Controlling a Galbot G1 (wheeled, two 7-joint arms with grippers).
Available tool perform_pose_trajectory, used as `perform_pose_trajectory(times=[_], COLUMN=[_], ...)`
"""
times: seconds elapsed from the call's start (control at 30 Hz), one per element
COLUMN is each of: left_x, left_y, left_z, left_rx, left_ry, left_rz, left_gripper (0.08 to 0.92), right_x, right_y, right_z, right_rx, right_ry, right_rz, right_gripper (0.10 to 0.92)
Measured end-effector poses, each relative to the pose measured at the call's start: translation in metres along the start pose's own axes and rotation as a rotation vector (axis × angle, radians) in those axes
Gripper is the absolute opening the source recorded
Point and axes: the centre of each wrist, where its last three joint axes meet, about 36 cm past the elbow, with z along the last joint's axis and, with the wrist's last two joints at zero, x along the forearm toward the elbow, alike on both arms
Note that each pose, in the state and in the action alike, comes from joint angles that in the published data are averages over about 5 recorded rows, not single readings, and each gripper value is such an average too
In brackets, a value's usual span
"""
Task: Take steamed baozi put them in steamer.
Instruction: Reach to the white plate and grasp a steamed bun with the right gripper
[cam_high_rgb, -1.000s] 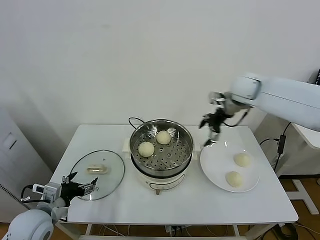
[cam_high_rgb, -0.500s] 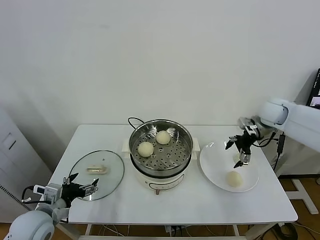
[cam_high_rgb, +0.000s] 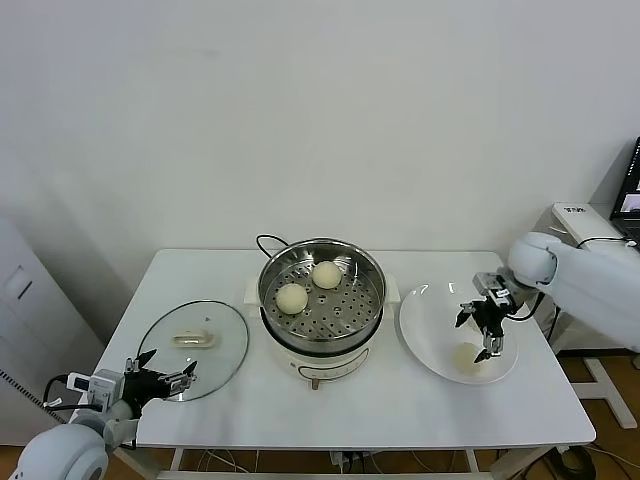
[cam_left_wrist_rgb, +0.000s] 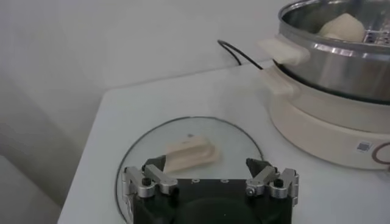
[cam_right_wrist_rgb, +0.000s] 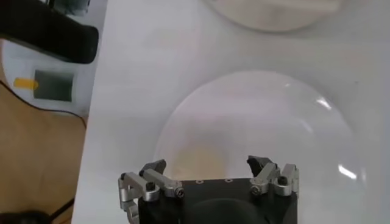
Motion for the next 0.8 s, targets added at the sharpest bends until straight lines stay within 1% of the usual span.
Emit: perform_pose_trajectory(times=[0.2,0.33,0.43,0.53,0.7,0.8], left_x=[0.0,-0.001,-0.001,-0.002,-0.003,-0.003], left_y=[0.0,0.0,0.001,0.001,0.001,0.001], left_z=[0.001,0.001,0.001,0.002,0.002,0.001], left_rx=[0.001,0.001,0.001,0.004,0.008,0.008], left_ry=[0.002,0.002,0.002,0.003,0.002,-0.001], left_rz=[0.0,-0.002,-0.003,-0.004,-0.004,-0.005], left_gripper=[0.823,0.823,0.823,0.823,0.823,0.823], right_x=[-0.019,-0.028,-0.032,-0.034,-0.032,-0.03], right_y=[-0.001,0.001,0.002,0.004,0.005,0.005], right_z=[0.007,0.01,0.012,0.015,0.016,0.017], right_rx=[-0.007,-0.012,-0.015,-0.018,-0.021,-0.018], right_ry=[0.01,0.016,0.021,0.027,0.033,0.038], right_rz=[-0.01,-0.017,-0.025,-0.031,-0.03,-0.031], right_gripper=[0.819,0.78,0.729,0.658,0.514,0.457])
